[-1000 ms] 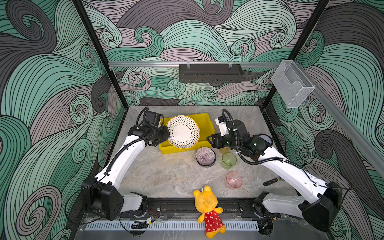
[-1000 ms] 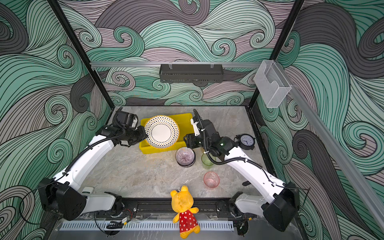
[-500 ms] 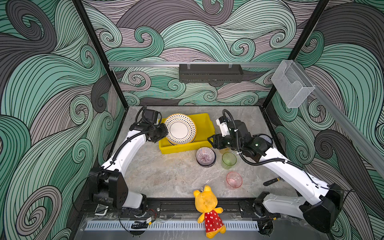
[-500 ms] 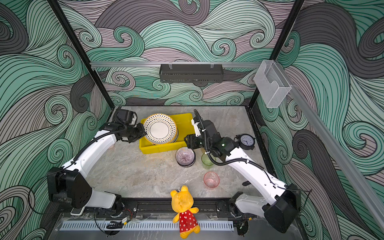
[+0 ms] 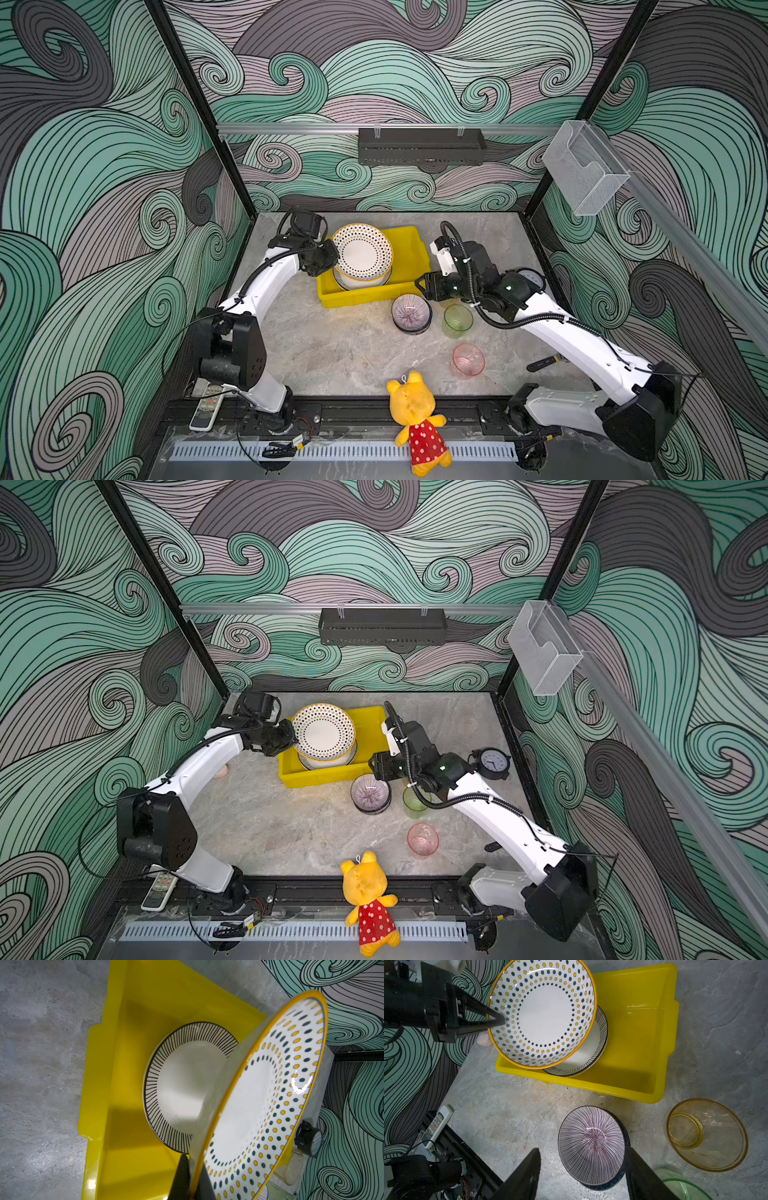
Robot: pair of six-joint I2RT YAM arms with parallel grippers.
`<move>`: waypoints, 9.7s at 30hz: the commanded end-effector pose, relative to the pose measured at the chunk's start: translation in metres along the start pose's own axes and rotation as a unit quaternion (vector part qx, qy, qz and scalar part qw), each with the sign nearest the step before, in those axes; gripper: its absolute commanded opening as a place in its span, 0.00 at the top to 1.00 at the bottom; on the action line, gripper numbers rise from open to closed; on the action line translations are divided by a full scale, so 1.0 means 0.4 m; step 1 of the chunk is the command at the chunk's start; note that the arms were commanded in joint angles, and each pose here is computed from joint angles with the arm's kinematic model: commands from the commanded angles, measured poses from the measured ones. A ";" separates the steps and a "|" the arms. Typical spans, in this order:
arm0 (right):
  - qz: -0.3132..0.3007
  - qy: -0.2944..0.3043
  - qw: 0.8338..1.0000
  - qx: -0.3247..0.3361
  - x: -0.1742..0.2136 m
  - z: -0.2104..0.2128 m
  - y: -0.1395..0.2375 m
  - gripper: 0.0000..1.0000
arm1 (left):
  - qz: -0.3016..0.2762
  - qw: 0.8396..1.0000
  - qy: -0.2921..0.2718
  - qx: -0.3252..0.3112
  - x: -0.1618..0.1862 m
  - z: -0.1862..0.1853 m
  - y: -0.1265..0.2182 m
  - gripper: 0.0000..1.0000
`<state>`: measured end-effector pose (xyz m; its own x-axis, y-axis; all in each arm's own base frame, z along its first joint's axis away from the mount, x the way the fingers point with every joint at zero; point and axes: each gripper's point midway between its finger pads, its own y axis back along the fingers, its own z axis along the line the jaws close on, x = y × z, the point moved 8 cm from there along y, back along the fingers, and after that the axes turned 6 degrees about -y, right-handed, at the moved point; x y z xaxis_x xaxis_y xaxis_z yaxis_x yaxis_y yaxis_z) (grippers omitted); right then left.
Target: Place the mixed dishes into the plastic bin
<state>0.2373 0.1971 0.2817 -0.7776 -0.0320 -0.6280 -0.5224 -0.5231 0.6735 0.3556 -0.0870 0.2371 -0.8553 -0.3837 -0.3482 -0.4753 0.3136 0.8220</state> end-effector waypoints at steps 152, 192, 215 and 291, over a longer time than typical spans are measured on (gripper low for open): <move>0.164 0.097 0.973 0.133 0.111 0.028 -0.145 0.42 | 0.064 0.997 -0.020 -0.032 0.042 -0.016 0.016 0.73; 0.143 0.083 0.972 0.164 0.156 -0.033 -0.147 0.80 | 0.141 0.983 -0.116 0.005 0.312 -0.208 -0.051 0.73; 0.149 0.038 0.976 0.153 0.171 -0.087 -0.178 0.91 | 0.181 0.973 -0.143 0.030 0.352 -0.249 -0.095 0.70; 0.159 0.014 0.980 0.120 0.172 -0.067 -0.176 0.88 | 0.220 0.959 -0.177 -0.026 0.398 -0.277 -0.151 0.95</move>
<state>0.2318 0.2117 0.1696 -0.9046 -0.2042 -0.3741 -0.3173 -0.2632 0.9111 0.2693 -0.2622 0.1656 -0.9942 0.0952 -0.0500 -0.0175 0.3149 0.9490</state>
